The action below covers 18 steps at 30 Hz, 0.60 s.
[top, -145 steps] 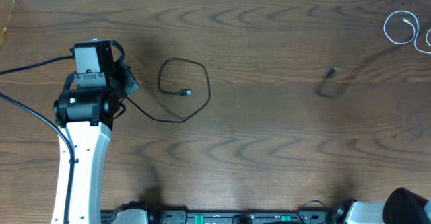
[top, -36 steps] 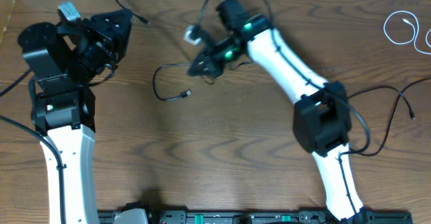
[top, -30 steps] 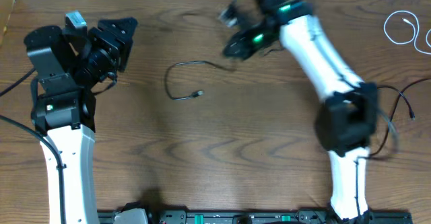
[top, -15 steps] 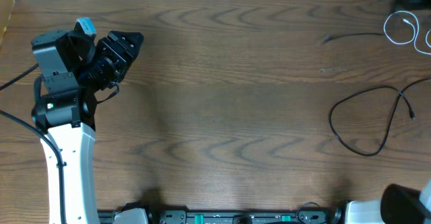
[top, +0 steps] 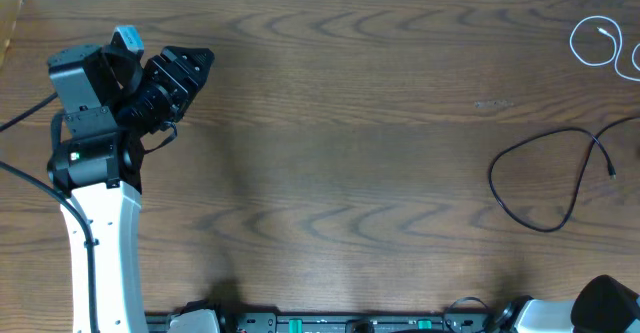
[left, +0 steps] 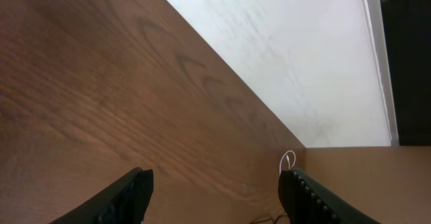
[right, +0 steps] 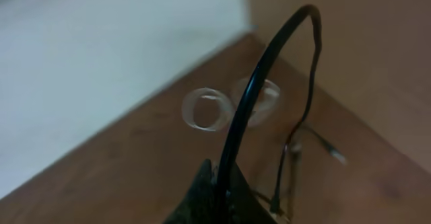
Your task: Untangle cables
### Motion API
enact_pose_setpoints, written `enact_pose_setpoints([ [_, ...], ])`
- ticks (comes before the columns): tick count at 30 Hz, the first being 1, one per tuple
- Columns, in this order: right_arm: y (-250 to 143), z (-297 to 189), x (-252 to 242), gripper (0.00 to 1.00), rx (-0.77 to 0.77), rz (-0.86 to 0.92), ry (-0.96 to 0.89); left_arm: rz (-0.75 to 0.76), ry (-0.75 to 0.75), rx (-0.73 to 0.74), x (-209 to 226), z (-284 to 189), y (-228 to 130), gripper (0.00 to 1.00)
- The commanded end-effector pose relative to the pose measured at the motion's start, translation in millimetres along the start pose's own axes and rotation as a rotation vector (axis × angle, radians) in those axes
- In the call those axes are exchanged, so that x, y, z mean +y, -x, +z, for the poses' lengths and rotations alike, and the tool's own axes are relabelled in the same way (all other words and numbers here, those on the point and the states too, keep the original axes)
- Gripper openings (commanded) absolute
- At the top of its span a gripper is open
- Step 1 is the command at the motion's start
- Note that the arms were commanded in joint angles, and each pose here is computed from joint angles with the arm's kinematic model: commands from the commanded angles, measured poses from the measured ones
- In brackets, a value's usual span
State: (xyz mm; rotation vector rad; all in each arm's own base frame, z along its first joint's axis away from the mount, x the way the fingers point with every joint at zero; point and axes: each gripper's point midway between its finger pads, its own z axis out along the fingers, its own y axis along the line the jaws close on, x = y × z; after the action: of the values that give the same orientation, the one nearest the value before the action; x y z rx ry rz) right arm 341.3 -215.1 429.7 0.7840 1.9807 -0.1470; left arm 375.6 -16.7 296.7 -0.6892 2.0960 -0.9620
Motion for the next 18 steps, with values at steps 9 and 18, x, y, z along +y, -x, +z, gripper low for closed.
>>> enact_pose_setpoints([
  [9, -52.0, 73.2, -67.9, 0.23, 0.225, 0.086, -0.348, 0.011, 0.014, -0.006, 2.8, 2.1, 5.5, 0.64],
  [18, -113.5, 127.1, -46.0, 0.42, 0.491, 0.125, -0.189, 0.031, 0.03, 0.013, 7.2, 2.1, 0.7, 0.64],
])
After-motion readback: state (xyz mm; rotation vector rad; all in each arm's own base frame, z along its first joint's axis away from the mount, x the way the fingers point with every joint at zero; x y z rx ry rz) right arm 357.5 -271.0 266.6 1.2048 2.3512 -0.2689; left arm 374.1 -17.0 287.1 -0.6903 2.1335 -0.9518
